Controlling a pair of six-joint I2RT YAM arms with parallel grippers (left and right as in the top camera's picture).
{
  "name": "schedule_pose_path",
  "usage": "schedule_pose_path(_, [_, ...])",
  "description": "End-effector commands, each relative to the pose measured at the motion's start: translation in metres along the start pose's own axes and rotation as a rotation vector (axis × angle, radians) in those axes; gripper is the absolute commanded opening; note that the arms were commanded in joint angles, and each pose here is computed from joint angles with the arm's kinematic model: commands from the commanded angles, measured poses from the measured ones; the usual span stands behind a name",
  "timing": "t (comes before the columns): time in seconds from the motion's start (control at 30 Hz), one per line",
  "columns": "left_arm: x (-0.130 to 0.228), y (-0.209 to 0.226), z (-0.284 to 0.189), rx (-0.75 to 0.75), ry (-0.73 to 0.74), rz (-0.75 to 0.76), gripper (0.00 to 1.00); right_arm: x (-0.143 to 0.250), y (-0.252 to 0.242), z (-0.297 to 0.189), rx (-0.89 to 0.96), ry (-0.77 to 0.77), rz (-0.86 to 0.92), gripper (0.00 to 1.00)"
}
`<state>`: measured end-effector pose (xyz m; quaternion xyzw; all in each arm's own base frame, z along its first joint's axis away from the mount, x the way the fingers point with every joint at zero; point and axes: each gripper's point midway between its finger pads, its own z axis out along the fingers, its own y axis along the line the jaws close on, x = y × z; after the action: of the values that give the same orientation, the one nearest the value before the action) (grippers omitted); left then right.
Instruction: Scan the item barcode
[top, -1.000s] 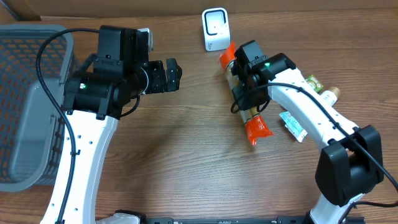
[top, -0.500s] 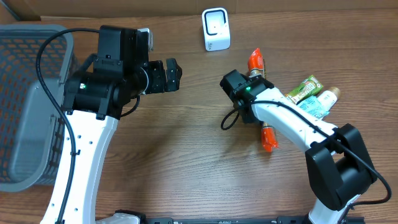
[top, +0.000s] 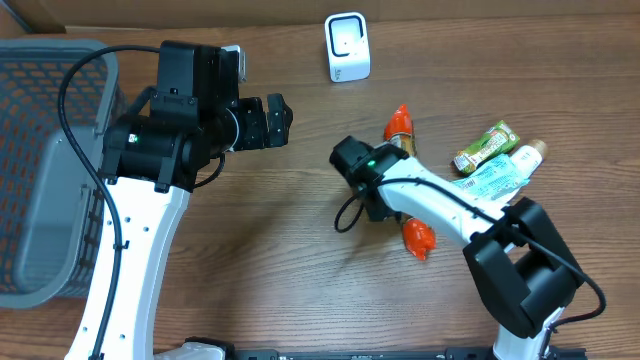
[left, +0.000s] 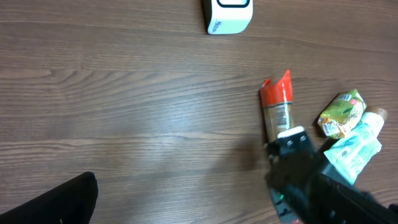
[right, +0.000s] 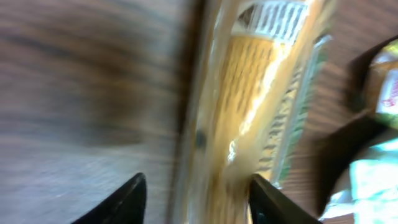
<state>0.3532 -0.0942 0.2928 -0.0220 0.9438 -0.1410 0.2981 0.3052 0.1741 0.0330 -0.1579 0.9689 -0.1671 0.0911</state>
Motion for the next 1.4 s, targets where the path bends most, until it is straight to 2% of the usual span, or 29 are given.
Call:
schedule_pose_path(0.0, [-0.001,-0.001,0.000,0.005,-0.001,-0.002,1.00,0.001,0.025,-0.010,-0.105,0.010,-0.024,0.58])
schedule_pose_path(0.13, [-0.001,-0.001,0.000,0.005,-0.001,-0.002,1.00,-0.003,0.030,-0.028,-0.196,0.014,-0.016,0.70])
schedule_pose_path(0.23, [-0.001,-0.001,0.000,0.005,-0.001,-0.002,1.00,-0.006,0.038,-0.046,-0.288,-0.007,-0.089,0.72])
schedule_pose_path(0.33, [-0.001,-0.001,0.000,0.005,-0.001,-0.002,0.99,-0.011,0.027,-0.058,-0.280,-0.039,-0.074,0.77])
schedule_pose_path(0.37, [-0.001,-0.001,0.000,0.006,-0.001,-0.002,1.00,-0.013,0.019,-0.060,-0.263,-0.044,-0.052,0.83])
schedule_pose_path(0.4, [-0.001,-0.001,0.000,0.005,-0.001,-0.002,0.99,-0.015,0.009,-0.060,-0.241,-0.047,-0.019,0.92])
schedule_pose_path(0.47, [-0.001,-0.001,0.000,0.005,-0.001,-0.002,1.00,-0.018,-0.017,-0.055,-0.178,-0.044,0.070,1.00])
schedule_pose_path(0.63, [-0.001,-0.001,0.000,0.005,-0.001,-0.002,1.00,-0.024,-0.052,-0.029,-0.215,0.004,0.181,1.00])
schedule_pose_path(0.83, [-0.001,-0.002,0.000,0.006,0.000,-0.001,1.00,-0.019,-0.028,-0.008,-0.574,0.050,0.124,1.00])
schedule_pose_path(0.93, [-0.001,-0.001,0.000,0.005,-0.001,-0.002,1.00,-0.011,-0.018,0.000,-0.673,0.056,0.107,1.00])
schedule_pose_path(1.13, [-0.001,-0.001,0.000,0.005,-0.001,-0.002,1.00,0.010,-0.010,0.023,-0.678,0.077,0.102,0.99])
schedule_pose_path(1.2, [-0.001,-0.001,0.000,0.005,-0.001,-0.002,1.00,0.014,-0.009,0.029,-0.678,0.079,0.109,0.91])
schedule_pose_path(1.23, [-0.001,-0.001,0.000,0.005,-0.001,-0.002,1.00,0.015,-0.010,0.030,-0.678,0.085,0.123,0.84])
schedule_pose_path(1.33, [-0.001,-0.001,0.000,0.005,-0.001,-0.002,1.00,0.014,-0.012,0.032,-0.677,0.092,0.167,0.33])
schedule_pose_path(1.37, [-0.001,-0.001,0.000,0.005,-0.001,-0.002,0.99,0.013,-0.011,0.032,-0.683,0.091,0.174,0.22])
